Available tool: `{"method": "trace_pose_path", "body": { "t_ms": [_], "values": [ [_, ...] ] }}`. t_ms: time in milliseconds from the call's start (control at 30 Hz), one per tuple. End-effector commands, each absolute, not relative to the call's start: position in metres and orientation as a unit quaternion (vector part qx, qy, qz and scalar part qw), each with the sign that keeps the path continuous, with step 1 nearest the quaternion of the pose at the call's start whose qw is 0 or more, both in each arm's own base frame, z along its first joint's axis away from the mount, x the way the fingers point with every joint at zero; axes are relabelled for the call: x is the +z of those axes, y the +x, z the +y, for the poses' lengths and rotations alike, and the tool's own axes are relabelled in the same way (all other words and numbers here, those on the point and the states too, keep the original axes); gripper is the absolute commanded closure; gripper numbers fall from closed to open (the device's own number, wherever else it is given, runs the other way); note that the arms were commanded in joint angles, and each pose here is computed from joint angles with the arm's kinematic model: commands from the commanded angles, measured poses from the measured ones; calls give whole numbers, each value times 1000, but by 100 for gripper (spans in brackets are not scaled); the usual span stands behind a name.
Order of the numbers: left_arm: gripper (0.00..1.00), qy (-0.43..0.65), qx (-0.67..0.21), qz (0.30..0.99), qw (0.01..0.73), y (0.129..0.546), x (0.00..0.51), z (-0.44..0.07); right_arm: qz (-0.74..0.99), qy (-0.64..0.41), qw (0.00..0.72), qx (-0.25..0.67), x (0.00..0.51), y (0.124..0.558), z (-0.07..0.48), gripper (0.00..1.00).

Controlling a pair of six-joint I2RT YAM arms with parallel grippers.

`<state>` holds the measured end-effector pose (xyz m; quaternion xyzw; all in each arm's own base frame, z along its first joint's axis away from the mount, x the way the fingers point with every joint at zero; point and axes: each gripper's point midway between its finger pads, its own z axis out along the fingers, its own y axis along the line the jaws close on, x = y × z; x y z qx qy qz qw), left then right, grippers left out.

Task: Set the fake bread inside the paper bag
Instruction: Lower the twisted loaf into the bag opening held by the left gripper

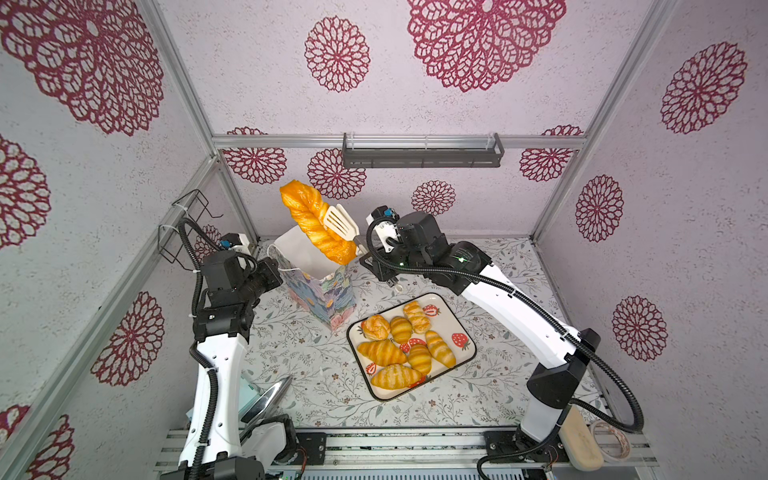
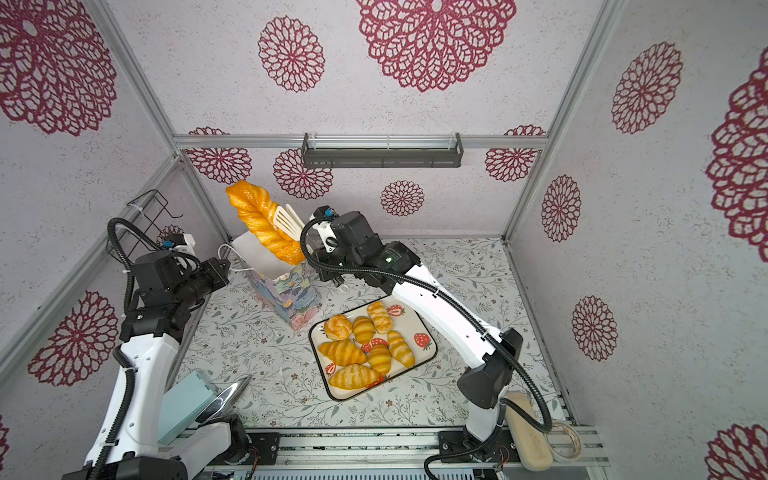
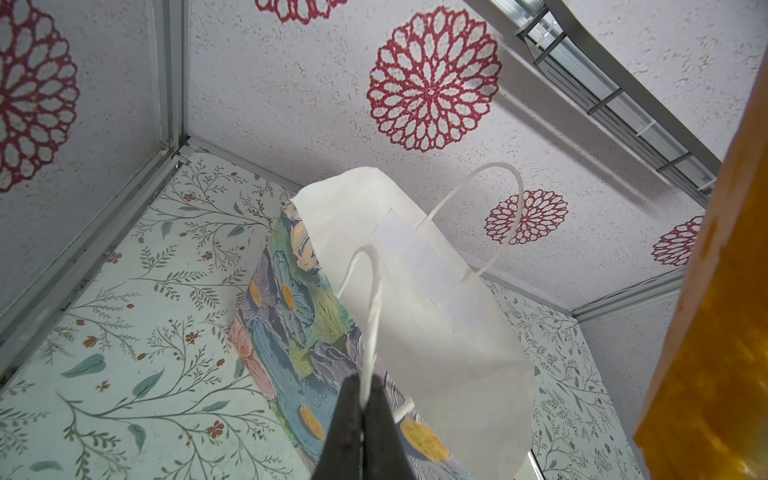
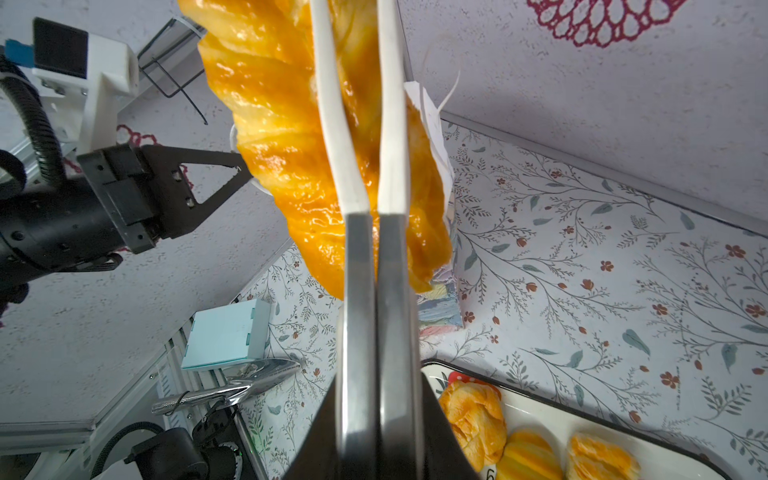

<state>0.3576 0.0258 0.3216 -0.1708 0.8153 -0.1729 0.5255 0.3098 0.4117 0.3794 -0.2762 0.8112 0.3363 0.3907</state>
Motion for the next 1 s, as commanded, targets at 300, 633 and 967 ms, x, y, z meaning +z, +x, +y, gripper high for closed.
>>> {"method": "trace_pose_path", "body": {
  "t_ms": [300,633,967],
  "values": [
    [100,-170,-171,807,538,356,328,28,769,-308,420,372,410,325,452,78],
    [100,-174,-167,807,539,355,327,30,782,-313,405,356,385,341,466,77],
    [100,-176,-169,807,538,355,327,31,802,-310,397,322,367,349,458,77]
  ]
}}
